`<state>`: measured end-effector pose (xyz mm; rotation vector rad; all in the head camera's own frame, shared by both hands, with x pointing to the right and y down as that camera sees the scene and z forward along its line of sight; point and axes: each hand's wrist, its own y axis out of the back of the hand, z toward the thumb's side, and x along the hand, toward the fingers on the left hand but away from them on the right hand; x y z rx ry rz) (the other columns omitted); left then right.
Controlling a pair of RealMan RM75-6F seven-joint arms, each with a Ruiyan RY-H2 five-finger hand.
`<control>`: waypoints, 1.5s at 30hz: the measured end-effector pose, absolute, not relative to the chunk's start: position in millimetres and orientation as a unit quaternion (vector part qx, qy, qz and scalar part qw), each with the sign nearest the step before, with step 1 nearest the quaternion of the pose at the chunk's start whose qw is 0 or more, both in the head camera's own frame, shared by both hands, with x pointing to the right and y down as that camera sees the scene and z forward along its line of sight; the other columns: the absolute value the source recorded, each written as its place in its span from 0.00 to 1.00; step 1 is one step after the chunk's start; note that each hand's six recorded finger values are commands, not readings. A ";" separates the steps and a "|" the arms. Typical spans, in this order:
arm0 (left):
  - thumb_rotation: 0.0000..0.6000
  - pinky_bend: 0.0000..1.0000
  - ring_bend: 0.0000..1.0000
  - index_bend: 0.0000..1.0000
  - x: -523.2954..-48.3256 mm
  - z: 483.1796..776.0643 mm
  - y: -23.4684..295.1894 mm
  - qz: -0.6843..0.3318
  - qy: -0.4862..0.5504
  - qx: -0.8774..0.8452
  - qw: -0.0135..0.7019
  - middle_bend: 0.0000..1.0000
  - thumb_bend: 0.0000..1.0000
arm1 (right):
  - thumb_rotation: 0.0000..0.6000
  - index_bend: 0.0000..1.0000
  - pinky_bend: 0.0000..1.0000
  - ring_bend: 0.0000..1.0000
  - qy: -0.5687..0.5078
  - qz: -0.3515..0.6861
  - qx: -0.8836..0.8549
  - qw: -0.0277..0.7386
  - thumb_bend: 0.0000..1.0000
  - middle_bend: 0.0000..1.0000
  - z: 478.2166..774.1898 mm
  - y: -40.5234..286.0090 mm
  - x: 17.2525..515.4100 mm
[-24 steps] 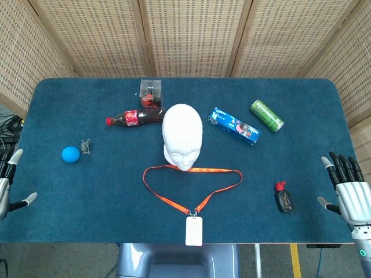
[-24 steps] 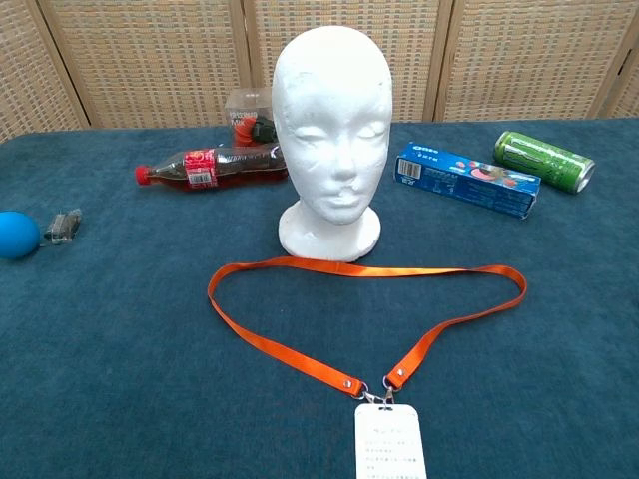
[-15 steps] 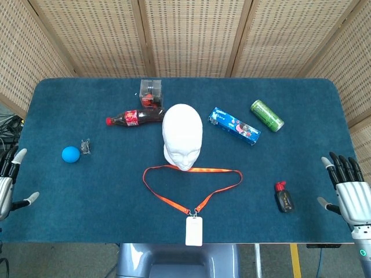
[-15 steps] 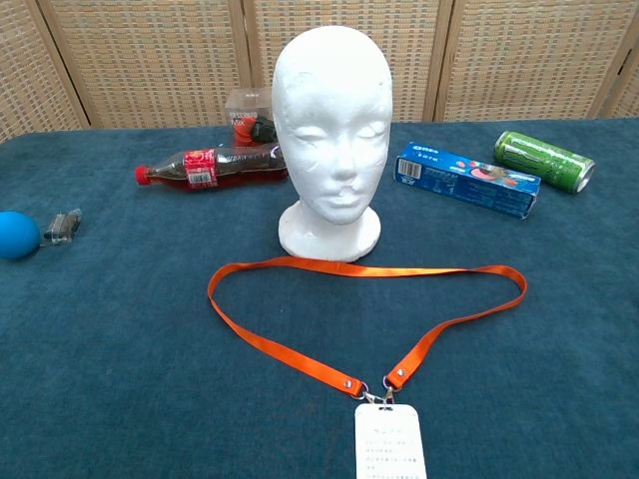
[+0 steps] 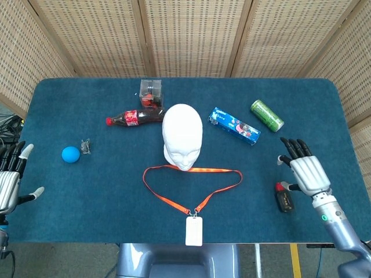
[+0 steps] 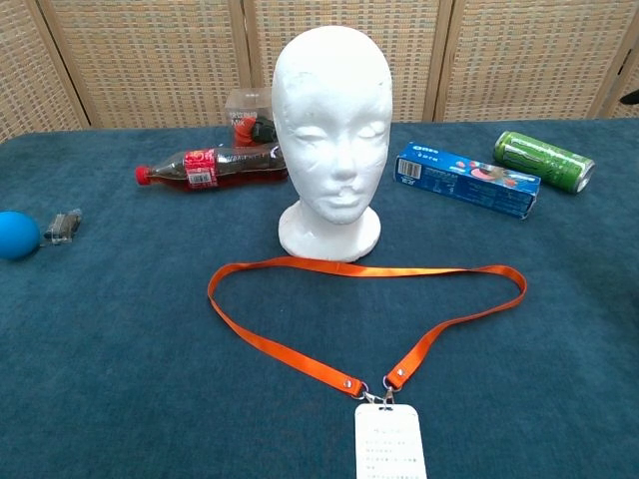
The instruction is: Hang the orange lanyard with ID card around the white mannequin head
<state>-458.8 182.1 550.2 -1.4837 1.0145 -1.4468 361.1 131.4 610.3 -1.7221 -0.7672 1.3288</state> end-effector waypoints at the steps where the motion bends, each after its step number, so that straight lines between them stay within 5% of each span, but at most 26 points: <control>1: 1.00 0.00 0.00 0.00 -459.1 551.4 181.6 -0.574 0.401 -0.588 0.405 0.00 0.00 | 1.00 0.50 0.00 0.00 -0.301 0.527 -0.690 0.394 0.43 0.00 618.4 127.0 351.3; 22: 1.00 0.00 0.00 0.00 -459.8 570.5 178.1 -0.590 0.388 -0.588 0.395 0.00 0.00 | 1.00 0.56 0.00 0.00 -0.214 0.552 -0.701 0.398 0.51 0.00 718.8 112.1 240.5; 45: 1.00 0.00 0.00 0.00 -461.4 575.6 174.8 -0.592 0.384 -0.590 0.394 0.00 0.00 | 1.00 0.56 0.00 0.00 -0.189 0.562 -0.701 0.397 0.54 0.00 741.9 121.5 219.5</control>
